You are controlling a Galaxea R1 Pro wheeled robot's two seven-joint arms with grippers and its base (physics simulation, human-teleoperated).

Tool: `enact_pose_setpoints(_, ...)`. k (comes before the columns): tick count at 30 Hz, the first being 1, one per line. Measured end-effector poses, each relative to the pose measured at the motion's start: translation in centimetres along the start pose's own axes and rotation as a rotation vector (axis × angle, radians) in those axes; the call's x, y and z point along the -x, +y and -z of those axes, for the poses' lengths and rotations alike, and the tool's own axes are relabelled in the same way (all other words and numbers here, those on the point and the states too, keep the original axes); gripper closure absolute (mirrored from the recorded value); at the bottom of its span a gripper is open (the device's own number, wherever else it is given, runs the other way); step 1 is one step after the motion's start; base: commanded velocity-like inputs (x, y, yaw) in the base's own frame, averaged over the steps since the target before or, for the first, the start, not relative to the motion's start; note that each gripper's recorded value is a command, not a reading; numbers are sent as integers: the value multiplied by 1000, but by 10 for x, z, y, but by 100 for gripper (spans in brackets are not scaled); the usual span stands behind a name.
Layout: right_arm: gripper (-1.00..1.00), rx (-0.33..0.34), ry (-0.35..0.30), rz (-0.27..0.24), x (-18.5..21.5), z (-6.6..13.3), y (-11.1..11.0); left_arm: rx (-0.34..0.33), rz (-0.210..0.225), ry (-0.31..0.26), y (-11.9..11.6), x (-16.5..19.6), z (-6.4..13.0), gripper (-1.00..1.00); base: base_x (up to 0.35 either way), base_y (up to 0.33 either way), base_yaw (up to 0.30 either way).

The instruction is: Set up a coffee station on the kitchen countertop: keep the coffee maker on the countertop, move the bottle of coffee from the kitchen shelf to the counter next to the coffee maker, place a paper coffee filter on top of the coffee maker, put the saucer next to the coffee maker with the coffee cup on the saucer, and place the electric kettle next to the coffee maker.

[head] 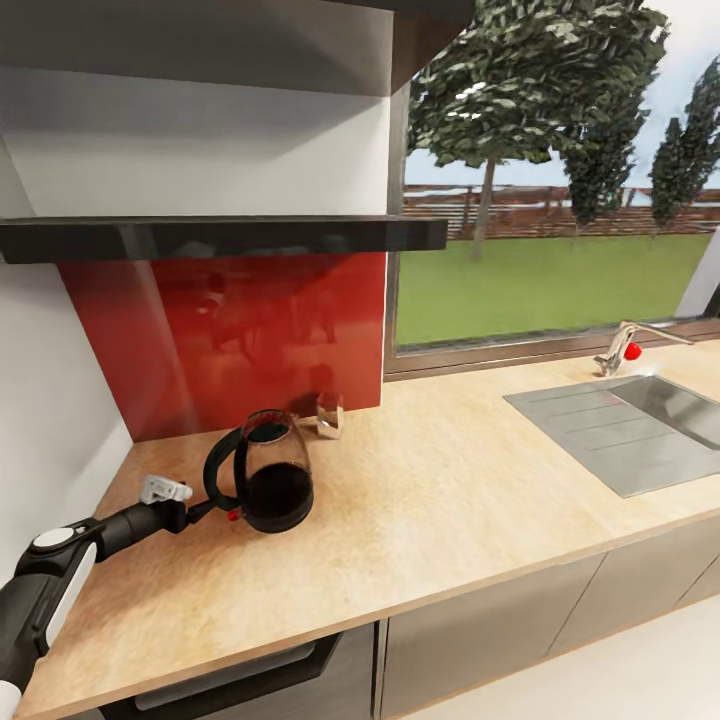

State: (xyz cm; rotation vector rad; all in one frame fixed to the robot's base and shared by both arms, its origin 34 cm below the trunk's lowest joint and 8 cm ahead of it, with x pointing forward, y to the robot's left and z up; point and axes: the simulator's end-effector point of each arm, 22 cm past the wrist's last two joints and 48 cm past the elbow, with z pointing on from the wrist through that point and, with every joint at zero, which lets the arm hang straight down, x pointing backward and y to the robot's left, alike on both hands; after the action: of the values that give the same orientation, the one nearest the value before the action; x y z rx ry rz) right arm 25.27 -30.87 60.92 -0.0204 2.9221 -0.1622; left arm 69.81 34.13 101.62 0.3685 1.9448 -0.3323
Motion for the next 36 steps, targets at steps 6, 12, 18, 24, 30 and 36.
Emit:
enact_pose_setpoints(6,-100,0,0,0,0,0,0,-7,-1,-1,-3,0,-1,-100,0,0,0)
enact_pose_setpoints(12,-100,0,0,1,0,0,0,-12,11,3,-6,-1,-2,-100,77,0,0)
enact_pose_setpoints(18,-100,0,0,0,0,0,0,-15,15,3,-8,-1,-3,-100,83,0,0)
enact_pose_setpoints(24,-100,0,0,1,0,0,0,-16,11,-1,-8,0,-3,-100,47,-43,0)
enact_pose_setpoints(30,-100,0,0,1,0,0,0,-17,12,1,-8,0,-3,-100,28,-23,0)
enact_pose_setpoints(36,-100,0,0,1,0,0,0,-22,14,5,-10,-1,-4,100,1,-1,0)
